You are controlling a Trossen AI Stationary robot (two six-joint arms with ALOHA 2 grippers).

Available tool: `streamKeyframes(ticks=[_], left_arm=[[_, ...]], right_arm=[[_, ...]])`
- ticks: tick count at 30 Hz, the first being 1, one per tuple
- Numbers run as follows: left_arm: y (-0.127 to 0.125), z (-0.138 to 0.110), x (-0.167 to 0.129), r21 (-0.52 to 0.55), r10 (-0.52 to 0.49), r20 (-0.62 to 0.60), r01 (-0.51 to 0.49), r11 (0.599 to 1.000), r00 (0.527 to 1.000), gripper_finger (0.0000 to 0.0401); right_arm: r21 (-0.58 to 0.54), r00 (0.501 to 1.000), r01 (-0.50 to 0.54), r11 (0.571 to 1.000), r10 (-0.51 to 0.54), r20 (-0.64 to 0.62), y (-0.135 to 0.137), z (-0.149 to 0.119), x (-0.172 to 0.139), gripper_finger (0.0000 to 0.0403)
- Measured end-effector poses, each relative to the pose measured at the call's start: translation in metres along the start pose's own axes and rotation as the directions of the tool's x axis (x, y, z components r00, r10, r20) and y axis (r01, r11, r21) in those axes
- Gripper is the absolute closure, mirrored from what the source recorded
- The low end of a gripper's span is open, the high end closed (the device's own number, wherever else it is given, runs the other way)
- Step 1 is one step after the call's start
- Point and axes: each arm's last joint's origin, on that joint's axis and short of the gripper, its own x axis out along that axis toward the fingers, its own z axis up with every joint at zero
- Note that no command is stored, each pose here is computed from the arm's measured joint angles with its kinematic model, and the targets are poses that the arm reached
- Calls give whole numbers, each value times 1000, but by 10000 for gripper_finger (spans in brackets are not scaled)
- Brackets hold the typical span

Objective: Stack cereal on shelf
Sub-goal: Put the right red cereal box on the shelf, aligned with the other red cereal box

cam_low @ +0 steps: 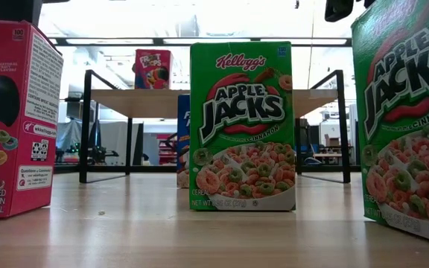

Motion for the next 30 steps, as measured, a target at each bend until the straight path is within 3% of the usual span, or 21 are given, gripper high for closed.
streamKeyframes(ticks=[10,30], left_arm=[[1,-4,12,9,9,-7,-9,1000,1000,140],[0,-4,12,22,5,-14,-4,1000,1000,220]], right_arm=[[0,1000,0,1000,0,0,0,0,0,193],[3,1000,1,1000,-1,0,0,0,0,193]])
